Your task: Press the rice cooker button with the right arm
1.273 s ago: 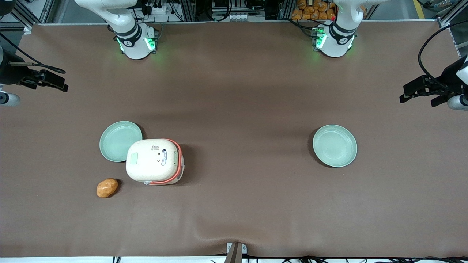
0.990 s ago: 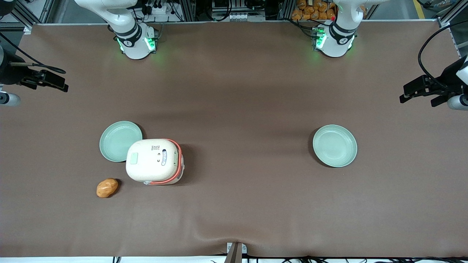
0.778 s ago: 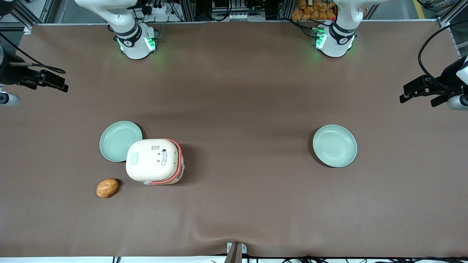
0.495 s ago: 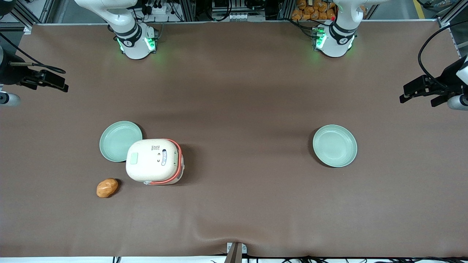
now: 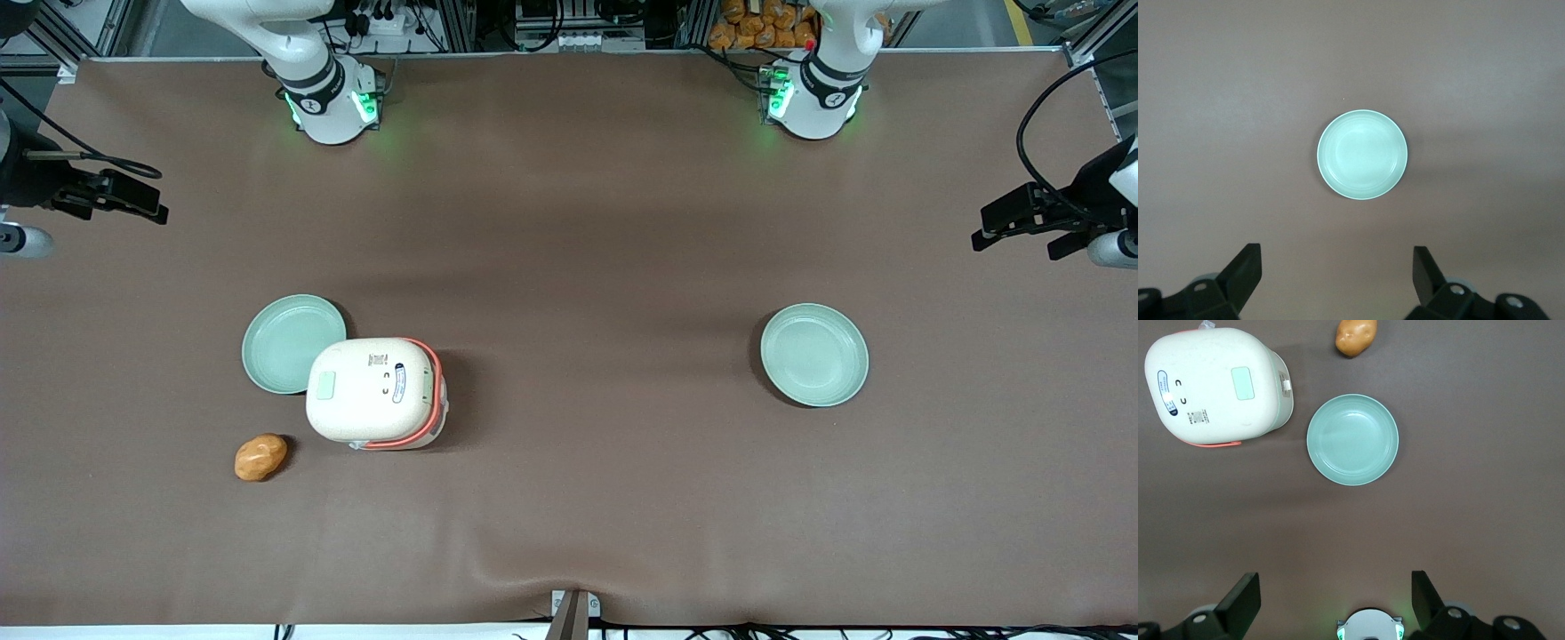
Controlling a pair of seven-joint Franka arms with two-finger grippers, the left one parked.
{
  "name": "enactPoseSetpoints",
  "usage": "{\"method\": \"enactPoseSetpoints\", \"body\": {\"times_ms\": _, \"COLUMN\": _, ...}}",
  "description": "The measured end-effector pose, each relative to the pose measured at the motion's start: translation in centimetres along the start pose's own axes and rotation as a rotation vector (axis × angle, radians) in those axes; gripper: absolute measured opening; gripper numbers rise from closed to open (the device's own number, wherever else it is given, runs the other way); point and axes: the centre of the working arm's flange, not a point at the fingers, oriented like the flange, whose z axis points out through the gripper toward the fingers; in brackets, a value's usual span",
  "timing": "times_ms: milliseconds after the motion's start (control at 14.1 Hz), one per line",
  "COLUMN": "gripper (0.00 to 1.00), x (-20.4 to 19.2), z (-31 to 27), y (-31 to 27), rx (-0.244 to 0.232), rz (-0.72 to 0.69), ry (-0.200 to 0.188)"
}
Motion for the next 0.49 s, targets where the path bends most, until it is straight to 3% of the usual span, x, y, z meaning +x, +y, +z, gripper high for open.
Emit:
{"method": "enactPoseSetpoints", "body": {"times_ms": 212, "gripper": 1.00, "x": 0.1, "z": 0.3, "y": -1.8, "rx": -0.005, "rz": -0.032, "ry": -0.002}}
{"method": "enactPoseSetpoints", "body": {"times_ms": 495, "gripper": 1.00, "x": 2.9, "z": 2.0, "y": -5.0, "rx": -0.001, "rz": -0.080, "ry": 0.072}}
